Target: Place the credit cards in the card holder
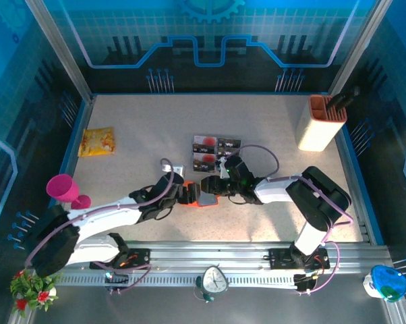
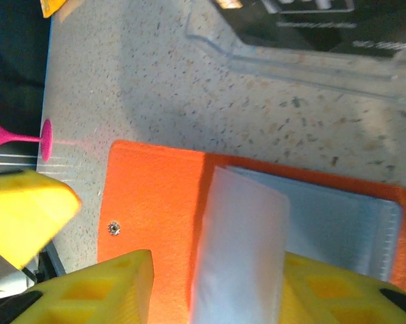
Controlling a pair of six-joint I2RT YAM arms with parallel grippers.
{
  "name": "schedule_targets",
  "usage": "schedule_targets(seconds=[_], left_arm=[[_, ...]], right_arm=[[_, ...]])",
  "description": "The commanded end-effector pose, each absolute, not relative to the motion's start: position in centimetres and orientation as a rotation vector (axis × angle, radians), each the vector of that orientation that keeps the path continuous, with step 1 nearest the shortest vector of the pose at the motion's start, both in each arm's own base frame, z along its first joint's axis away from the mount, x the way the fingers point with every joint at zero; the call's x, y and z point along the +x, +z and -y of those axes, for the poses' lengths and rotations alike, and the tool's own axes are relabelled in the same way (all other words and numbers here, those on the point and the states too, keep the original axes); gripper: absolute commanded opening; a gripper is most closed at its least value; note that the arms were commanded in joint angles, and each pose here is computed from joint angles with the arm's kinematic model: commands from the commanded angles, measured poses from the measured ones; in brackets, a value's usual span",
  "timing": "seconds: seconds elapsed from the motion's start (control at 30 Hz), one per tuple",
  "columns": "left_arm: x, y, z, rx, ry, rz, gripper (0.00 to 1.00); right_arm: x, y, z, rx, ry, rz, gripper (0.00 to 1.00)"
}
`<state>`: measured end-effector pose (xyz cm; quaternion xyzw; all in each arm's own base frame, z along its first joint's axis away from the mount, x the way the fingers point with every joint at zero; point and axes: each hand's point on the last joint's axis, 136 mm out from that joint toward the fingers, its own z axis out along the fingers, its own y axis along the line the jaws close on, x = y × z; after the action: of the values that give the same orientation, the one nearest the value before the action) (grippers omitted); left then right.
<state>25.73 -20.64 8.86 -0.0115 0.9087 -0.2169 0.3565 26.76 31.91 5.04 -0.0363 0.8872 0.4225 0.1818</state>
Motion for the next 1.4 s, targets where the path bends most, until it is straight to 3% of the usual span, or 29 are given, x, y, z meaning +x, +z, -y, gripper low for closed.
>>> schedule_targets(seconds=[0.0, 0.6, 1.07, 1.37], left_arm=[[25.4, 8.7, 18.3, -0.133, -0.532, -2.35, 0.78], [25.2, 9.3, 15.0, -0.269, -0.551, -2.318, 0.8], [25.4, 8.9, 14.6, -0.311, -0.567, -2.344, 0.8], [25.7, 8.2, 14.9, -0.349, -0.578, -2.377, 0.8]], right_arm=[[26.5, 6.7, -33.3, -0.137, 1.231, -2.476, 0.48], [25.3, 7.3, -38.2, -0.208, 1.291, -2.474, 0.58], [24.9, 4.6, -38.3, -0.072, 1.392, -2.48, 0.57], [24.8, 4.8, -36.7, -0.013, 1.403, -2.45, 0.48]])
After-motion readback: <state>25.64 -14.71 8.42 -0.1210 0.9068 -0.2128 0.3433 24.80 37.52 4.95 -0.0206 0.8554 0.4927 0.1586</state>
